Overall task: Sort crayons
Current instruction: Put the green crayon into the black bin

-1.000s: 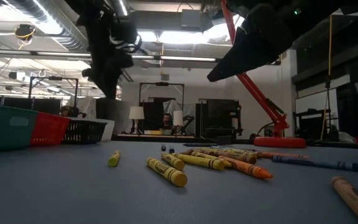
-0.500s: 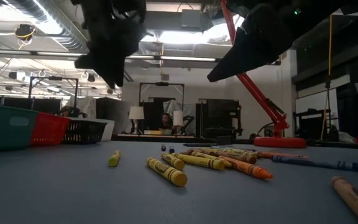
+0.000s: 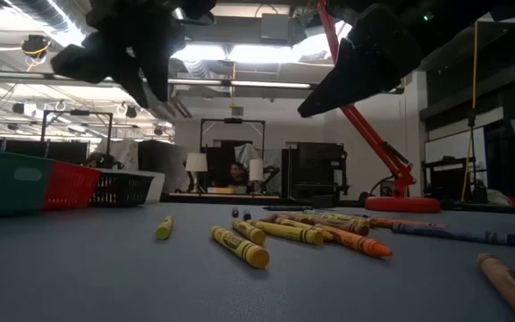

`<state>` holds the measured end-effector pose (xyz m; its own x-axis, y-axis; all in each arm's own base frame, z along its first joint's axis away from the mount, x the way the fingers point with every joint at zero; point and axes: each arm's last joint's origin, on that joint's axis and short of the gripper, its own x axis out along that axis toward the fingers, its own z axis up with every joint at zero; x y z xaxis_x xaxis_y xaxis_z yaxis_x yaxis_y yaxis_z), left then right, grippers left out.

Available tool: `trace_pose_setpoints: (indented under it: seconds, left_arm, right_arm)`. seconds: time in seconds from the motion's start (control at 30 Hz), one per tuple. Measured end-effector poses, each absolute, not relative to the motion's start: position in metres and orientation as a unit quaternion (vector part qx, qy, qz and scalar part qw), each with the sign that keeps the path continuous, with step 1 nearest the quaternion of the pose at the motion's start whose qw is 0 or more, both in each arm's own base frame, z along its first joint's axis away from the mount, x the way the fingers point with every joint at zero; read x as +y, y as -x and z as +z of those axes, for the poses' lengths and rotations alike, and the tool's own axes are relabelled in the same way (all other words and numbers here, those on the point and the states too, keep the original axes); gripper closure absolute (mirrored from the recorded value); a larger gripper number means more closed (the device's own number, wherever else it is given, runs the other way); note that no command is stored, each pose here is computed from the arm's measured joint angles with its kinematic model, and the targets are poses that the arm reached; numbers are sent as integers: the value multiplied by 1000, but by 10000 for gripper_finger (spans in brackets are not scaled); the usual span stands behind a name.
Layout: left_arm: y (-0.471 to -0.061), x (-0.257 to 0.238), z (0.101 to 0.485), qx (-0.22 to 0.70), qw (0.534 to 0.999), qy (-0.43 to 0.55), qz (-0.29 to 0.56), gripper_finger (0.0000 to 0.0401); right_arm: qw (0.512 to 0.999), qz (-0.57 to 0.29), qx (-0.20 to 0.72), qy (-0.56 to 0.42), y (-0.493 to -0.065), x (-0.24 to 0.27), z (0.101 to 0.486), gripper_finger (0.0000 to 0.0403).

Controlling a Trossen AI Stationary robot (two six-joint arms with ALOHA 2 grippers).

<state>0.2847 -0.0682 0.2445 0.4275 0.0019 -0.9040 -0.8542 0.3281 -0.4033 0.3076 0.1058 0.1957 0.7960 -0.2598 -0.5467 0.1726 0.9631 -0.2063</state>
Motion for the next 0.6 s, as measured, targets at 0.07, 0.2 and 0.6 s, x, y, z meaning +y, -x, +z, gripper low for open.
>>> trace_pose_setpoints:
  seconds: [0.07,0.2,0.6]
  left_arm:
    - [-291,-79,239,425,685,508,304,309]
    - [-304,-98,224,415,679,531,290,309]
    - [-323,-117,177,438,646,540,316,309]
  right_arm:
    - [946,-114,296,72,-308,106,196,253]
    - [945,-114,297,72,-308,106,196,253]
    - [945,-114,297,72,-308,106,196,253]
